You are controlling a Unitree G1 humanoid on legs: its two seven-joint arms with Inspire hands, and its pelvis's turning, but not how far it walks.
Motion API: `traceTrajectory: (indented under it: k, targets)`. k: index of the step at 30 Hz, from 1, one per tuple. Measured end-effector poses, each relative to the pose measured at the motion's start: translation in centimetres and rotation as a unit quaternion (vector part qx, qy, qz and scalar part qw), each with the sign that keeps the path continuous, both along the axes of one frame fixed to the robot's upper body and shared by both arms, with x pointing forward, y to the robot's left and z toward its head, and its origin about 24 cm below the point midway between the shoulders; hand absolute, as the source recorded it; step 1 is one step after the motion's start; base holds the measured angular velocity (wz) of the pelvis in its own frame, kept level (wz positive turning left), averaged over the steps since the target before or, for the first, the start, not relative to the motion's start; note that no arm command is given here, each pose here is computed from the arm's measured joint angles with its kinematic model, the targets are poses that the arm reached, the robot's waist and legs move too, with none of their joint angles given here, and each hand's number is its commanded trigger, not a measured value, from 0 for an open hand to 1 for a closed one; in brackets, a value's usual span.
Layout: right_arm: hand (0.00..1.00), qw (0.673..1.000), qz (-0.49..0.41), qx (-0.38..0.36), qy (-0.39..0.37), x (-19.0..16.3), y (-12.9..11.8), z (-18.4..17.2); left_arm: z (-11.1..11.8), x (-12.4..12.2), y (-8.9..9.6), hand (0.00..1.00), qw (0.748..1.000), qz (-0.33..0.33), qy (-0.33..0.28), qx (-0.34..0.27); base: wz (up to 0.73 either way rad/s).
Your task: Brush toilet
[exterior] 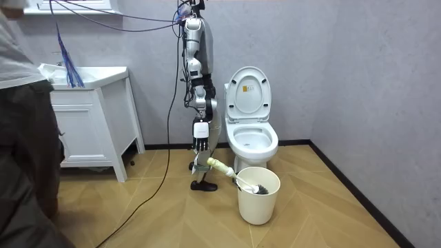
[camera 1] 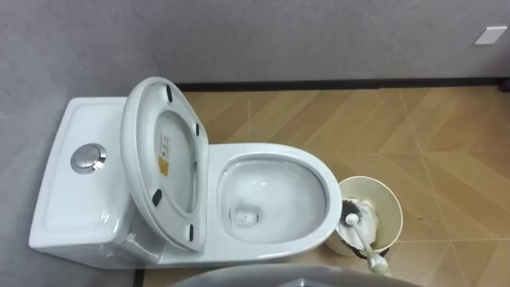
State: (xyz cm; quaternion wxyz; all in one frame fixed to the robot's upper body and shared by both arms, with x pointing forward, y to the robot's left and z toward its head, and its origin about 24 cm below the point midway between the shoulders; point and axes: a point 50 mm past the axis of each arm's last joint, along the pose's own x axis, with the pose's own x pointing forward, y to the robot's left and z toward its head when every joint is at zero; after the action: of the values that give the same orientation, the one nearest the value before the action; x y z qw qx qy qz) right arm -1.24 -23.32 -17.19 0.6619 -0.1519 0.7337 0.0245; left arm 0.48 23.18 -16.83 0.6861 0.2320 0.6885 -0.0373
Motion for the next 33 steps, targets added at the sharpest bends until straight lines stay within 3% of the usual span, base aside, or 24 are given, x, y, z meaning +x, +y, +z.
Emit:
traceTrajectory:
  k: [10,26,33]
  targets:
    - [0.0,1.0,0.013,0.002,-0.016,0.7,0.1,0.0,0.1,0.4,0.2,0.0,1.0,-0.001,-0.016,0.014,-0.04]
    - [0.0,0.995,0.028,-0.054,-0.083,2.5,-0.4,0.2,0.2,1.0,0.5,0.0,0.998,-0.009,-0.049,0.034,0.0]
    - [0.0,0.979,-0.003,-0.11,-0.174,5.2,-1.5,1.0,0.3,1.5,0.4,0.0,0.997,-0.014,-0.067,0.031,0.0]
